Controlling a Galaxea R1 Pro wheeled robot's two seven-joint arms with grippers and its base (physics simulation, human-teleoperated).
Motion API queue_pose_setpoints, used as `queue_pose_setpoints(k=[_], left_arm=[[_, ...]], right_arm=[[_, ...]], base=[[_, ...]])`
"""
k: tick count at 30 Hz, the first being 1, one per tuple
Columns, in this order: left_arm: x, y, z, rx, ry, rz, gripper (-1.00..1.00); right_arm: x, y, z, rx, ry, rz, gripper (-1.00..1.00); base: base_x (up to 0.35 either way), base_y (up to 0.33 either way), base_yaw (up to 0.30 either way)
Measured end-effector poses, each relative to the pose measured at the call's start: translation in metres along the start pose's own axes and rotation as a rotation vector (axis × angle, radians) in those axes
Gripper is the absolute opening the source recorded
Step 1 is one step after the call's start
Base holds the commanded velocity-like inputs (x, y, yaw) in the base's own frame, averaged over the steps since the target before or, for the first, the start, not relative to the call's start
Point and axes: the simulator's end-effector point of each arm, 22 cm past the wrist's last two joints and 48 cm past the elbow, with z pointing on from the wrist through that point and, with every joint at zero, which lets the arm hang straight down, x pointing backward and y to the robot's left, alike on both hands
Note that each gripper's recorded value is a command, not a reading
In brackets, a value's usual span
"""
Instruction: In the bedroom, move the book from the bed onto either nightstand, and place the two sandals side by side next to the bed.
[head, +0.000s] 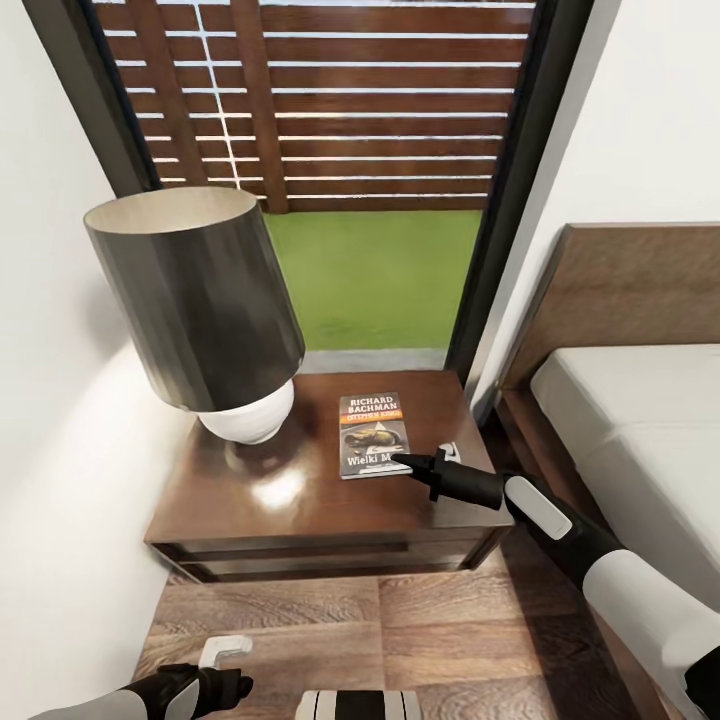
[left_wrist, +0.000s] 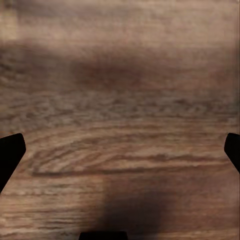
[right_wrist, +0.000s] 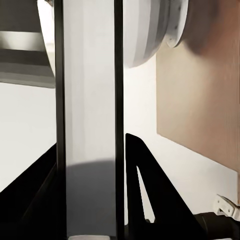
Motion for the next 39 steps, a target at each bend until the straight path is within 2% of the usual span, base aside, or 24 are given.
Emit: queue_pose_setpoints(k=[7,13,26,36,39], left_arm=[[0.000,0.000,0.000,0.000,0.000,0.000,1.00],[0.005,0.001,0.013,0.000,0.000,0.000,1.00],[0.027,0.004,0.028,-0.003,0.053,-0.003,1.00],[0.027,0.004,0.028,-0.003,0.053,-0.004,1.00],[0.033,0.004,0.032,-0.004,0.065,-0.005,1.00]], right_arm=[[0.000,0.000,0.000,0.000,0.000,0.000,-1.00],[0.004,-0.014,0.000,0.002,0.000,-0.001,-1.00],[0.006,-0.047,0.001,0.020,0.004,0.048,-1.00],[0.006,-0.046,0.002,0.017,0.004,0.050,-1.00],[0.007,-0.054,0.002,0.023,0.006,0.060,-1.00]], base=[[0.010,0.000,0.000],[0.000,0.000,0.000],[0.000,0.000,0.000],[0.000,0.000,0.000],[0.000,0.000,0.000]])
